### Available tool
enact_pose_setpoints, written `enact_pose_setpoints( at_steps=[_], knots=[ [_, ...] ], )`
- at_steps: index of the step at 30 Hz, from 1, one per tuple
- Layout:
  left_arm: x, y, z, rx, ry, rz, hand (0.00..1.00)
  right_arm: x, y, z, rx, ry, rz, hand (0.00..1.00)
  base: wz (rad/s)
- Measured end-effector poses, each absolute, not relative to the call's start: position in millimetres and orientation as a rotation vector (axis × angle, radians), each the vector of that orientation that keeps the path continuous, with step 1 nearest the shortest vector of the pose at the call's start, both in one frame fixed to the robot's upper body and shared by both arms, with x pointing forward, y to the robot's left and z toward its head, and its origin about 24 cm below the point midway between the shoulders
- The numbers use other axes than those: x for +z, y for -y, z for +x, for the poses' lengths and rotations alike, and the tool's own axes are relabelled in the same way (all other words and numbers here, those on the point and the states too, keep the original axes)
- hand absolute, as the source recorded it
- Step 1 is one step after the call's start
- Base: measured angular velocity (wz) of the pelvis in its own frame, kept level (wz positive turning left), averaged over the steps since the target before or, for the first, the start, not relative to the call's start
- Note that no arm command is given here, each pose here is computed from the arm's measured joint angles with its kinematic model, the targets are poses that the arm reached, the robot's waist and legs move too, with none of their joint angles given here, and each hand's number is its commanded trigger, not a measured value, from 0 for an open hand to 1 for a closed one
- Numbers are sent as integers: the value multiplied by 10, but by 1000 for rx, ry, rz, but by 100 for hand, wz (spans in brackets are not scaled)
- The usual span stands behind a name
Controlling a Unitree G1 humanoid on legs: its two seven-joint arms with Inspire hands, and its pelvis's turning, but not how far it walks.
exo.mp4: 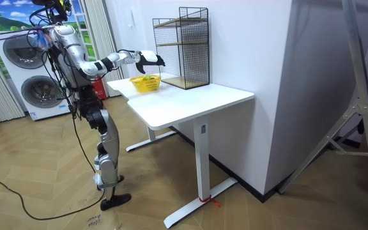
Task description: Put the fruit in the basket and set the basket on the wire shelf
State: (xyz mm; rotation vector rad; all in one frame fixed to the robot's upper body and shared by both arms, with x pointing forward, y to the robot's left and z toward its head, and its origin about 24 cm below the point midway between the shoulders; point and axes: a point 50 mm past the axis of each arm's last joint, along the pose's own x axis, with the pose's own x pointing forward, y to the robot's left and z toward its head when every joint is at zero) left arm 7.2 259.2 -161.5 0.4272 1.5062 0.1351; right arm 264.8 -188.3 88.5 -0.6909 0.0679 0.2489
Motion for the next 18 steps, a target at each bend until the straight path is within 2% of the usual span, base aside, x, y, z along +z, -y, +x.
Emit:
enact_pose_setpoints(
  at_steps=[12,18],
  knots=[
    [-1623,-2584,-66,184,-1515,352,0,1128,2050,2632,119,79,-563,0,-1],
    [-1608,-2635,-186,367,-1508,209,0,1165,2314,2553,-59,123,-401,0,-7]
  ],
)
